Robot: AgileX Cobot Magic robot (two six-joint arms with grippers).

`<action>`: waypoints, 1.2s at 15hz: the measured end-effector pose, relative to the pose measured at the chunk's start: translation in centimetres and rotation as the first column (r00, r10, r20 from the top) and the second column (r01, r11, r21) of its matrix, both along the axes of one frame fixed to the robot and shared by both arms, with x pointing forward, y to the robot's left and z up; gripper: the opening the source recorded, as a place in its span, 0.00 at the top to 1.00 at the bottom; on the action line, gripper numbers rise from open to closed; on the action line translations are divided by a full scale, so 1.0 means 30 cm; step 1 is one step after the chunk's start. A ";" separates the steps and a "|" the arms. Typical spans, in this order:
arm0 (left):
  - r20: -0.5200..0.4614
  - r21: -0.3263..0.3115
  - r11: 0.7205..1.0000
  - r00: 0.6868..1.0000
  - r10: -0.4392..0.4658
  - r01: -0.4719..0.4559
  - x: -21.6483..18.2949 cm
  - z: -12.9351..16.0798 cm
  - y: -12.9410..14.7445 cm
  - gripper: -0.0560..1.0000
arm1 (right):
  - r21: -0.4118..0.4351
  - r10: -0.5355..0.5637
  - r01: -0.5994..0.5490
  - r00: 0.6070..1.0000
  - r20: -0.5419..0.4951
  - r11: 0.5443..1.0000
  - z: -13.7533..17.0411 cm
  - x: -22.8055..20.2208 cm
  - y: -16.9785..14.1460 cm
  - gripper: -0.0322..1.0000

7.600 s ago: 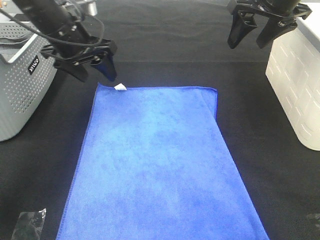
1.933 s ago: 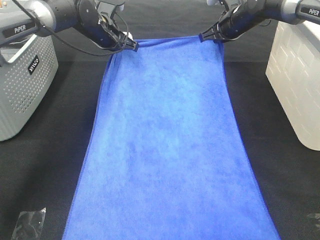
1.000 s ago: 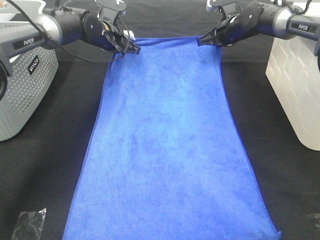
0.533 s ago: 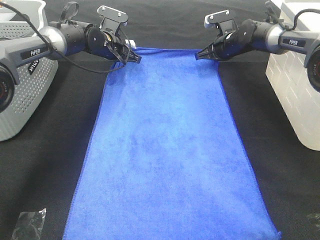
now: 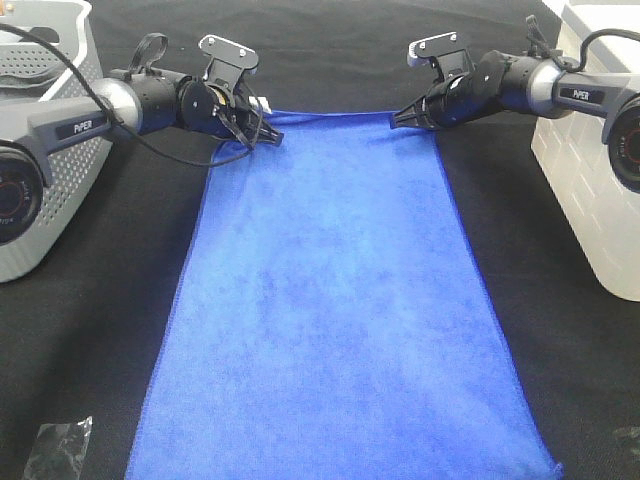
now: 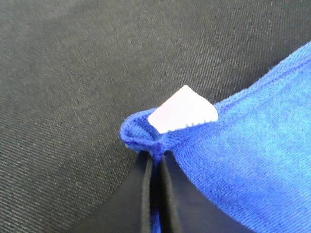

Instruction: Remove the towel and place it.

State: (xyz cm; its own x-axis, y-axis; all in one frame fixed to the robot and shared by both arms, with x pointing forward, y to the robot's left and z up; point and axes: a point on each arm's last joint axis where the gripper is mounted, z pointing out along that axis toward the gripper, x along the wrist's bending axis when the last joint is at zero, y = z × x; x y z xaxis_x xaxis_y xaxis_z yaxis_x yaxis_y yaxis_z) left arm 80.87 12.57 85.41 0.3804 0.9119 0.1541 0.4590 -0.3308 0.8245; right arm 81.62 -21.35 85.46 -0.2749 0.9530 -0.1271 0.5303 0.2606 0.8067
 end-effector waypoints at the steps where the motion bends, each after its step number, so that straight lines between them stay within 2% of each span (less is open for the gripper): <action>1: 0.011 -0.002 1.000 1.000 -0.001 0.001 0.002 0.003 -0.001 0.84 | 0.003 -0.003 0.003 1.000 0.000 1.000 0.000 0.001 -0.004 0.75; 2: 0.038 -0.008 1.000 0.999 -0.001 0.001 0.007 0.010 0.000 0.68 | 0.019 -0.011 0.011 1.000 -0.003 1.000 0.000 0.001 -0.004 0.62; 4: 0.053 -0.017 1.000 0.999 0.009 -0.008 0.014 0.015 0.014 0.43 | 0.051 -0.029 0.030 1.000 -0.010 0.998 0.000 0.001 -0.007 0.45; 6: 0.051 -0.042 0.999 0.998 0.036 -0.033 0.020 0.018 0.035 0.32 | 0.070 -0.036 0.039 0.998 -0.042 0.997 -0.006 -0.004 -0.005 0.40; 9: -0.011 -0.045 0.997 0.998 0.064 -0.065 0.017 0.061 0.062 0.30 | 0.069 -0.016 0.023 0.995 -0.098 0.997 0.032 -0.017 0.000 0.39; 12: -0.196 0.016 0.997 0.977 0.083 -0.081 -0.031 0.164 0.077 0.30 | 0.026 0.028 -0.024 0.988 -0.151 0.999 0.177 -0.046 0.000 0.39; 13: -0.196 0.016 0.997 0.977 0.083 -0.081 -0.031 0.164 0.077 0.30 | 0.026 0.028 -0.024 0.988 -0.151 0.999 0.177 -0.046 0.000 0.39; 16: -0.366 0.065 0.994 0.925 0.102 -0.084 -0.098 0.287 0.094 0.30 | 0.013 0.066 -0.065 0.964 -0.258 0.998 0.314 -0.103 0.000 0.39; 18: -0.444 0.083 0.993 0.890 0.107 -0.079 -0.146 0.377 0.104 0.30 | 0.008 0.092 -0.096 0.928 -0.362 0.995 0.403 -0.161 -0.001 0.39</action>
State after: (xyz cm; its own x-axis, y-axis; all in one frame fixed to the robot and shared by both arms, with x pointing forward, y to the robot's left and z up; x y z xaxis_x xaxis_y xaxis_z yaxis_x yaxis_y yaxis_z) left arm 76.50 15.69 96.71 0.3361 0.9408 0.0440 0.8053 -0.3113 0.5045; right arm 76.79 -21.38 97.55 -0.3920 0.9199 -0.0108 0.7583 0.3298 0.5623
